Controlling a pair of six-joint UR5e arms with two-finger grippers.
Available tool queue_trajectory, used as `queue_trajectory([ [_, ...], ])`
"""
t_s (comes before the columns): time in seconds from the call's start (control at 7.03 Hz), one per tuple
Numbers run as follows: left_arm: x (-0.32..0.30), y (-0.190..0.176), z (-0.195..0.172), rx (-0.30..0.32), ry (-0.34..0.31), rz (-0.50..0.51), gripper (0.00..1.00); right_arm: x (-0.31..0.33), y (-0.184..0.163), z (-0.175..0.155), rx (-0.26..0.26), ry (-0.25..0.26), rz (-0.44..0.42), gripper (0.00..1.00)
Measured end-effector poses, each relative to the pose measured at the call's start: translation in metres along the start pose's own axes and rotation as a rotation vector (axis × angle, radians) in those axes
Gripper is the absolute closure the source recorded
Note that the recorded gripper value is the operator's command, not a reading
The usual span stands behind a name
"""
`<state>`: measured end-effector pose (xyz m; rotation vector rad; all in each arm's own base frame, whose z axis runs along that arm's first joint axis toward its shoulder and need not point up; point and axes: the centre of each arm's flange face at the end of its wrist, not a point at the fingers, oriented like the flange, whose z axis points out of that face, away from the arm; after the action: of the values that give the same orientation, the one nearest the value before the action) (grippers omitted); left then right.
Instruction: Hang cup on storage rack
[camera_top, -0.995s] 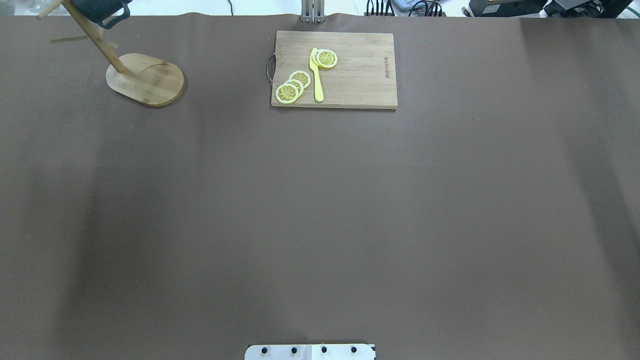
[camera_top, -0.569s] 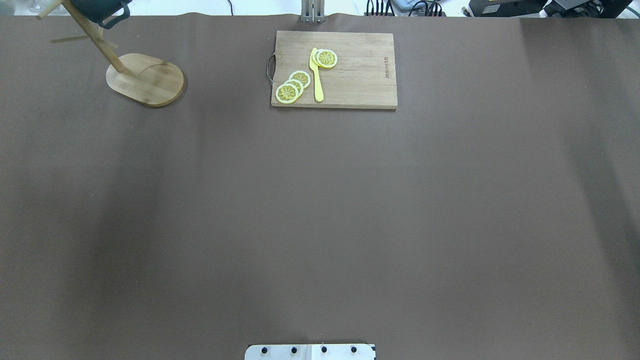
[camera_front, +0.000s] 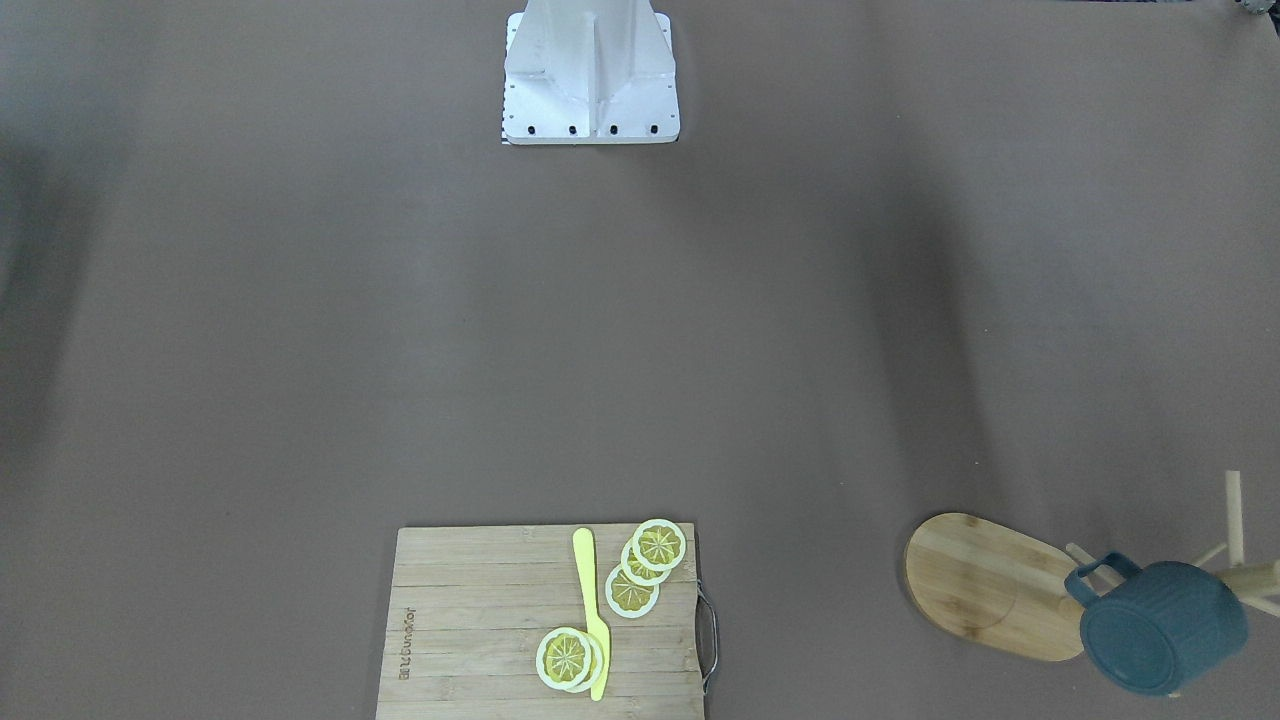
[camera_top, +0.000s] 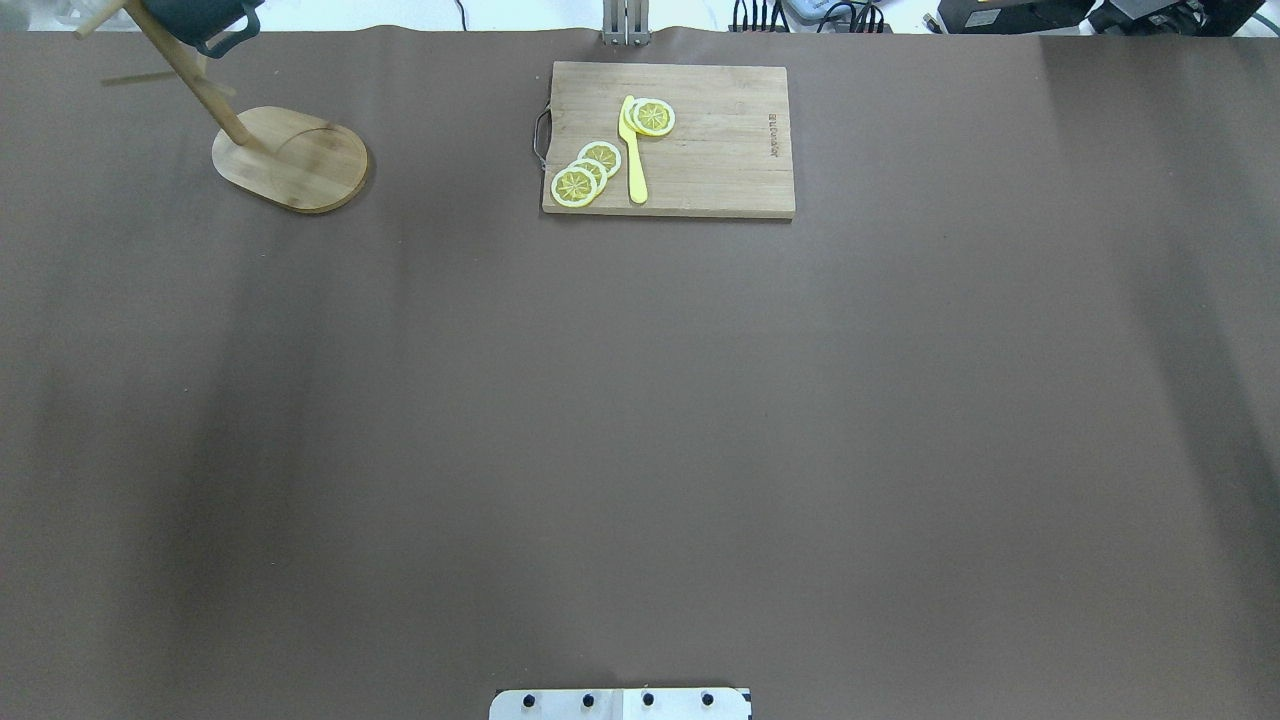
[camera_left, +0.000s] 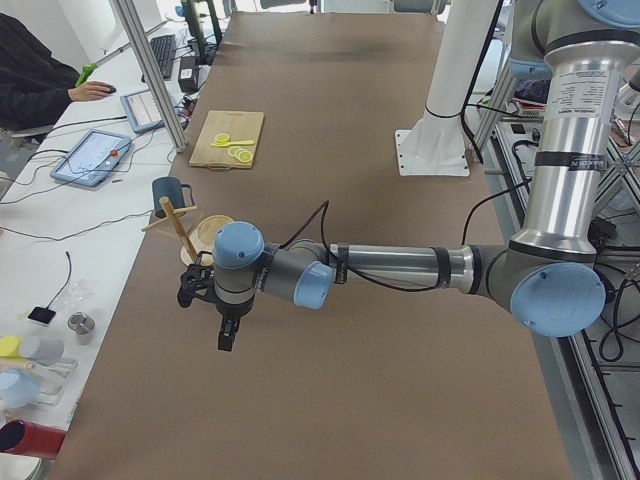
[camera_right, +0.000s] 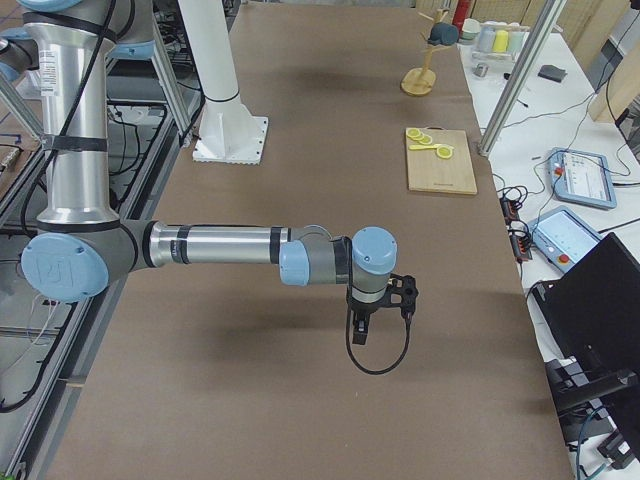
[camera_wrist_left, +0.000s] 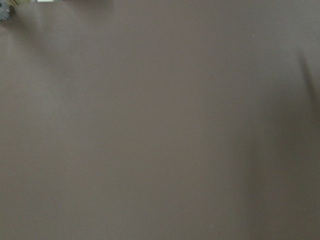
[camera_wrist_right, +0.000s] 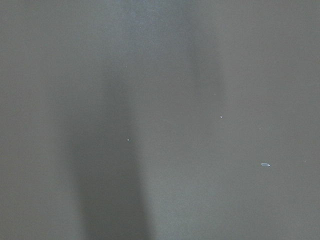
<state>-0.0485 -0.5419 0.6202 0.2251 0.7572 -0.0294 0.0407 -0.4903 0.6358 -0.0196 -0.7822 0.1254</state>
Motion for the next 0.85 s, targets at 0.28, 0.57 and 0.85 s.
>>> queue_trajectory([
  [0.28, 0.006, 0.006, 0.004, -0.011, 0.007, 0.0, 0.02, -0.007, -0.007, -0.005, 0.007, -0.009, 0.003, 0.0],
  [0.57, 0.009, 0.007, 0.004, -0.015, 0.012, 0.003, 0.02, -0.017, -0.013, -0.012, 0.003, -0.026, 0.005, 0.0],
  [0.85, 0.01, 0.007, 0.004, -0.018, 0.016, 0.005, 0.02, -0.024, -0.016, -0.018, 0.005, -0.019, 0.001, 0.0],
])
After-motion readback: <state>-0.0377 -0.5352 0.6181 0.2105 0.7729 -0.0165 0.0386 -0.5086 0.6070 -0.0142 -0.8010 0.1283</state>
